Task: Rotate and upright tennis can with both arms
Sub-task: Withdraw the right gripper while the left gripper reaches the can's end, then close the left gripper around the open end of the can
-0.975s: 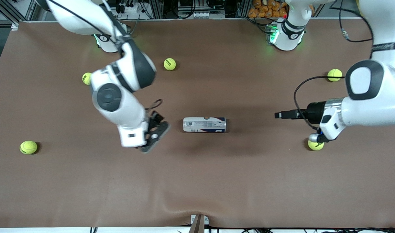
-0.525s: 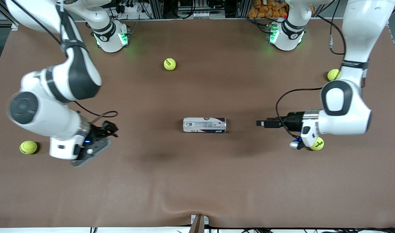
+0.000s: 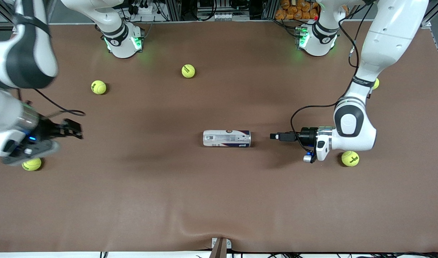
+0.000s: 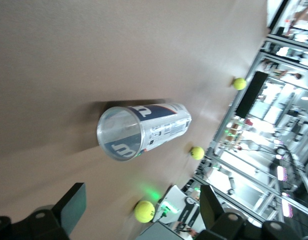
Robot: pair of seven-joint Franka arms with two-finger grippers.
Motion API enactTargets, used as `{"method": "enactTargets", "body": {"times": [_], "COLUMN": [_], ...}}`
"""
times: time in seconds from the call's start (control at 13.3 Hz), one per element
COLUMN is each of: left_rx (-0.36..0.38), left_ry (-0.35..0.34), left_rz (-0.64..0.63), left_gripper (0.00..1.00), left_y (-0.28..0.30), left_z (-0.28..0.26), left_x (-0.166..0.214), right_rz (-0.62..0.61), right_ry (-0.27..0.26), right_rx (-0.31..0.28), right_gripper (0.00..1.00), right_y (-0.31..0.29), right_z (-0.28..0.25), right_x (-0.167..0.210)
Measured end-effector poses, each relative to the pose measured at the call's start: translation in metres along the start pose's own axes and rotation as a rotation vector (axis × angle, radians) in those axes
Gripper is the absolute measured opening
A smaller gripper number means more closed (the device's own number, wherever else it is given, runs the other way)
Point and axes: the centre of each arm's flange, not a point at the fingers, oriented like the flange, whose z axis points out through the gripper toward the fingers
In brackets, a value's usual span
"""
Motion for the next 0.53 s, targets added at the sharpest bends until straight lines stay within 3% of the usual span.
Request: {"method": "enactTargets", "body": {"times": [0.53], "left_rx": [-0.148], "left_ry": [0.048], "left_rz": [0.009], "left_gripper": [1.00], "left_y": [-0.030], "left_z": [0.058], "left_x": [0.005], "right_rz": [0.233], "right_ry": [-0.045], "right_rx": [0.028], "right_gripper": [1.00], "right_y": [0.058], "right_z": [-0.047], "right_x": [-0.066]}}
